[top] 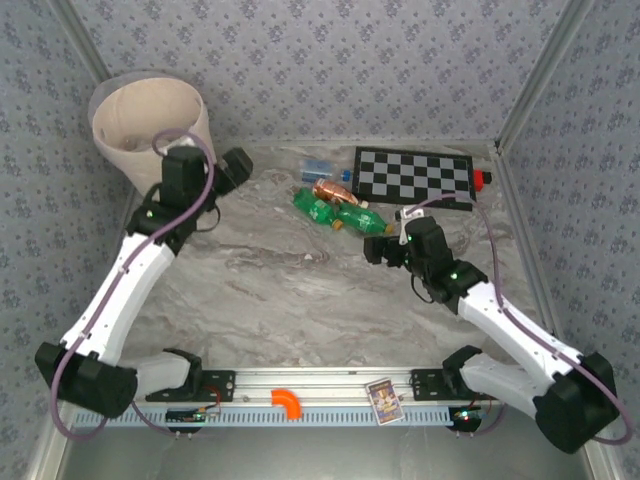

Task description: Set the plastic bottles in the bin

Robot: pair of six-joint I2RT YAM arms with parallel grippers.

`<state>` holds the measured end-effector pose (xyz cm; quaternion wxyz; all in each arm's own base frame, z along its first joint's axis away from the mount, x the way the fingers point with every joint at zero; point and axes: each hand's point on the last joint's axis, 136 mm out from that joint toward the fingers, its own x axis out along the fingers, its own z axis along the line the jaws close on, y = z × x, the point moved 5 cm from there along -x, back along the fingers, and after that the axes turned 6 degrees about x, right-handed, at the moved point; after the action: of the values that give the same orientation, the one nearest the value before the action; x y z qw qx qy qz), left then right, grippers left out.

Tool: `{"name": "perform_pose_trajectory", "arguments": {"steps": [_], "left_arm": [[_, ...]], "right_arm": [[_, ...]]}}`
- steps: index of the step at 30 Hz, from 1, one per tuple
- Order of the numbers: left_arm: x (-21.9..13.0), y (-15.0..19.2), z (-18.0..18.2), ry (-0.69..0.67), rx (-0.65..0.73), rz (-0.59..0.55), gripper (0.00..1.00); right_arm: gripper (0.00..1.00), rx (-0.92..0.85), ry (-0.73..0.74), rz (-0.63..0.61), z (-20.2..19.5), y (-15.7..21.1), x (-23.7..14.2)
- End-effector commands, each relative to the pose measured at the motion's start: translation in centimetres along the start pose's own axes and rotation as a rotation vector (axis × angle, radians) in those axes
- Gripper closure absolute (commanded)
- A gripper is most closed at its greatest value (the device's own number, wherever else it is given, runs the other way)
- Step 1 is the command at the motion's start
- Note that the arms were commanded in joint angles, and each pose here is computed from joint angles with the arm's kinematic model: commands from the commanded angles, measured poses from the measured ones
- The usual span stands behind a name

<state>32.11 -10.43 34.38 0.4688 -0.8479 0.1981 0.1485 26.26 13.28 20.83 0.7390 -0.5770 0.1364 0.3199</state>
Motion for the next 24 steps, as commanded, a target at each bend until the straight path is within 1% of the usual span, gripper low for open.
{"name": "perform_pose_trajectory", "arguments": {"steps": [1, 3, 9, 11, 13, 15, 18, 20, 24], "left_arm": [[-0.8, 1.5, 0.0, 0.051, -0.022, -0.043, 0.00], [-1.4, 3.3, 0.4, 0.056, -0.007, -0.020, 0.00], [-3.0, 8.7, 2.2, 0.048, 0.067, 0.055, 0.00], [-3.6, 10.4, 3.1, 0.053, 0.061, 0.075, 0.00], [-4.1, 11.7, 4.0, 0.062, 0.040, 0.084, 0.00], [-4.7, 12.6, 4.9, 0.068, 0.027, 0.091, 0.00], [-5.6, 13.4, 6.1, 0.064, 0.018, 0.088, 0.00], [-6.2, 13.5, 6.6, 0.065, 0.011, 0.074, 0.00], [-7.5, 13.1, 7.0, 0.082, 0.004, 0.043, 0.00]], "right_arm": [[0.00, 0.041, -0.109, 0.015, 0.7, -1.9, 1.1], [0.01, 0.035, -0.128, 0.027, 1.1, -2.1, 2.1], [0.12, -0.051, -0.140, 0.105, 3.6, -1.9, 5.9], [0.18, -0.088, -0.137, 0.132, 4.7, -1.6, 7.6], [0.20, -0.126, -0.134, 0.154, 5.9, -1.5, 9.0], [0.24, -0.163, -0.121, 0.185, 7.0, -1.2, 10.7], [0.27, -0.186, -0.098, 0.215, 8.2, -1.3, 12.9], [0.29, -0.190, -0.078, 0.212, 8.7, -2.1, 14.1], [0.31, -0.199, -0.038, 0.246, 8.7, -1.9, 16.8]]}}
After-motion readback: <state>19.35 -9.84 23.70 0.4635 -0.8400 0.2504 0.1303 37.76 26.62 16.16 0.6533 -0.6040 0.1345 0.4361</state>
